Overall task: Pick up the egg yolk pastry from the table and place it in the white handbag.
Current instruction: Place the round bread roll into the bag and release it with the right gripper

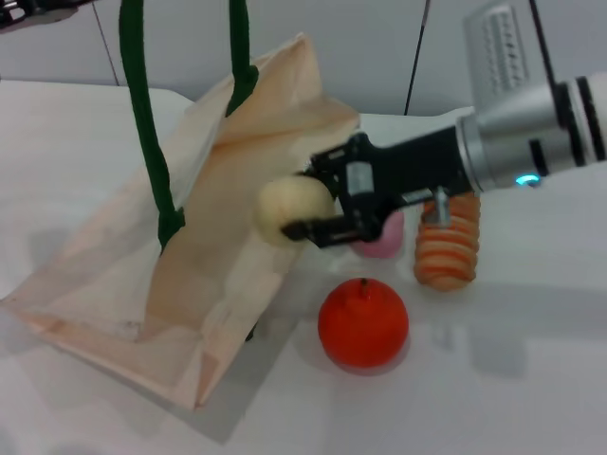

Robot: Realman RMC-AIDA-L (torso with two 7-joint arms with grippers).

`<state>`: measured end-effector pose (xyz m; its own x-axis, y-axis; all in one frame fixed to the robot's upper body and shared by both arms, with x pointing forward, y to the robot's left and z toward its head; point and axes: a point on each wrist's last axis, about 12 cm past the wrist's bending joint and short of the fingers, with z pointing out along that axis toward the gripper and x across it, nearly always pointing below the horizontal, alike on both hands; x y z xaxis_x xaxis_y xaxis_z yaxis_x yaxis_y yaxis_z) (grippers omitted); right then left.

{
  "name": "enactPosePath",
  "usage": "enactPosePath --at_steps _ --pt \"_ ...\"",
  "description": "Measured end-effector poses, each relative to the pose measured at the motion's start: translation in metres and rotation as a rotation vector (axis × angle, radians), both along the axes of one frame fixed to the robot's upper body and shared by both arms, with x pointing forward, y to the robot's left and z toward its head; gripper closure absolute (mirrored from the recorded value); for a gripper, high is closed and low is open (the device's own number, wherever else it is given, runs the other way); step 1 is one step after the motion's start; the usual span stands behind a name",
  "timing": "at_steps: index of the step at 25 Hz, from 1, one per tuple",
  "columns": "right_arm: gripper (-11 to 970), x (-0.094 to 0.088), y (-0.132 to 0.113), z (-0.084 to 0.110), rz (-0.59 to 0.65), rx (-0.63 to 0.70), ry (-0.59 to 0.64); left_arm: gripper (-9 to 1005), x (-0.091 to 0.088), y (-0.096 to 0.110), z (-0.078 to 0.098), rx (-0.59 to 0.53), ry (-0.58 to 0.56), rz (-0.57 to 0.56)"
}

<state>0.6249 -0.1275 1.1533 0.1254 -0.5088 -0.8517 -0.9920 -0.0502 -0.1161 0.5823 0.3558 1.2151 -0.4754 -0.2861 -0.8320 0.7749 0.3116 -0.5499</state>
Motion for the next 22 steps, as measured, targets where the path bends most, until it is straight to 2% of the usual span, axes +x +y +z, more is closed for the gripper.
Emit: enactPosePath --at_steps 5,12,18,22 --pt "390 0.005 0.025 0.005 -0.006 0.05 -0.044 819 0.003 -0.003 0.003 -0.002 -0.011 -0.014" --pt "392 0.012 0.049 -0.008 -0.074 -0.031 -0.094 817 0.008 -0.009 0.008 -0.007 -0.025 -0.03" --pt "396 0.019 0.061 -0.01 -0.153 -0.043 -0.151 815 0.014 -0.016 0.014 -0.01 -0.05 -0.052" --pt "398 0.021 0.074 -0.016 -0.186 -0.091 -0.222 813 0.015 -0.017 0.017 -0.017 -0.062 -0.052"
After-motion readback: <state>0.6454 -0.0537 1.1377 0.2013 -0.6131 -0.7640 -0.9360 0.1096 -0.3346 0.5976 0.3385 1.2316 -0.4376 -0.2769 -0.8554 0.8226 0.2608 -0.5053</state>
